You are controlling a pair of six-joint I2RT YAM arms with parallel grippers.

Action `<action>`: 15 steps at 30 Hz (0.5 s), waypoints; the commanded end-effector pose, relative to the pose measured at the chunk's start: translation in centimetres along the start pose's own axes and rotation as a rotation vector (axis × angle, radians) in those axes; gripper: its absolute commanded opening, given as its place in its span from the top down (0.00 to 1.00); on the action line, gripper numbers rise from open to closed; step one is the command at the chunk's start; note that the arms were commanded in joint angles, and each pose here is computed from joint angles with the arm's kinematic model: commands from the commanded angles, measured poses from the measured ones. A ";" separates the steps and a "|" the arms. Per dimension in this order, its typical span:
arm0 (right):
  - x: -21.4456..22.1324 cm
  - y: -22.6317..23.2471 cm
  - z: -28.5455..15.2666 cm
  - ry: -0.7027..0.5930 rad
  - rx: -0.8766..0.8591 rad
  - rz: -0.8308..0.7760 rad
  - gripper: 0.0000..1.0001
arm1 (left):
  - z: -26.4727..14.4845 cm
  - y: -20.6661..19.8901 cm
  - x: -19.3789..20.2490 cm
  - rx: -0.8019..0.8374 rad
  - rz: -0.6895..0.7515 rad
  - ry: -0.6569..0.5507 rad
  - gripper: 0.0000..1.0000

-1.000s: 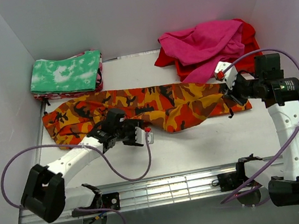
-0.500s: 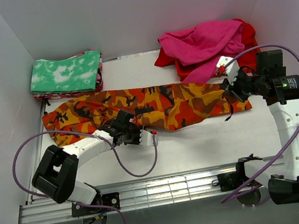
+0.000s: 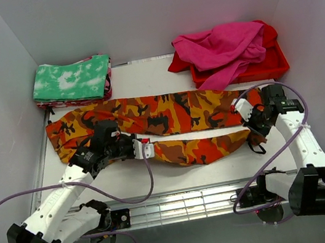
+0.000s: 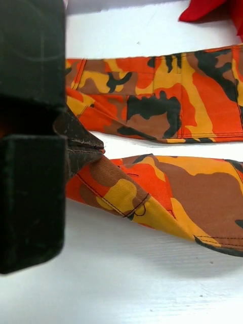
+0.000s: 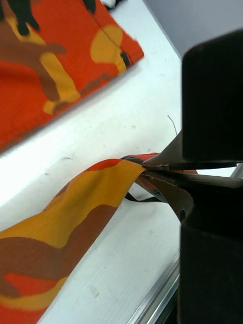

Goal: Fold and stack the trousers
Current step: Flatten the trousers out

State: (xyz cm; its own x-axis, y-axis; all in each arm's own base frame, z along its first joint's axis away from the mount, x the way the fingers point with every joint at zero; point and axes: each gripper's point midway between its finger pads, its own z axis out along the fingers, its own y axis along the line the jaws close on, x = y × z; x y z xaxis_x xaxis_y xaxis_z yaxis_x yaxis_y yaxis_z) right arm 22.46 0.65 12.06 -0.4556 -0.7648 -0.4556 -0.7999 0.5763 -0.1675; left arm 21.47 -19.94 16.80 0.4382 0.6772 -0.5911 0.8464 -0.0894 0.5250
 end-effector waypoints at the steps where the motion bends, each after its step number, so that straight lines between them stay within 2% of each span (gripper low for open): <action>1: 3.0 -0.4 1.6 0.084 0.022 -0.058 0.92 | -0.3 -0.2 -0.5 0.030 -0.170 -0.075 1.00; 2: 3.9 0.0 1.9 0.109 0.011 -0.061 0.92 | -0.1 0.9 -0.6 0.000 -0.199 -0.095 1.00; 4: 5.6 1.2 2.3 0.157 -0.026 -0.085 0.92 | 1.0 2.5 0.0 -0.002 -0.353 -0.120 1.00; 6: 7.4 2.8 2.5 0.197 -0.066 -0.117 0.92 | 1.1 6.8 1.0 -0.093 -0.453 -0.140 1.00; 7: 8.0 3.9 2.3 0.214 -0.100 -0.121 0.92 | 1.6 7.9 1.5 -0.106 -0.551 -0.140 1.00; 8: 8.3 4.4 2.1 0.214 -0.104 -0.131 0.92 | 3.1 9.1 3.7 -0.107 -0.629 -0.119 1.00; 9: 8.4 4.8 1.9 0.216 -0.116 -0.147 0.92 | 3.2 11.3 3.8 -0.138 -0.660 -0.129 1.00; 11: 8.6 5.8 1.4 0.216 -0.136 -0.153 0.92 | 5.4 12.4 6.1 -0.122 -0.802 -0.109 1.00; 13: 8.5 6.2 1.0 0.204 -0.144 -0.163 0.92 | 6.4 14.1 6.5 -0.127 -0.840 -0.122 1.00; 15: 8.3 6.7 0.6 0.195 -0.158 -0.162 0.92 | 8.4 14.2 8.1 -0.108 -0.914 -0.104 1.00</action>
State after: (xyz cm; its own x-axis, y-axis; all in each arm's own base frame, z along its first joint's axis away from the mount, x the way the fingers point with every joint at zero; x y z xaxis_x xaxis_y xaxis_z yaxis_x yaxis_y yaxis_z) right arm 15.07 -1.80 6.08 -0.4481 -0.8513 -0.2728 -0.8648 0.4901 -0.1090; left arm 38.00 -20.41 13.30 -0.2782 0.4864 -0.8283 0.8788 0.4770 -0.0150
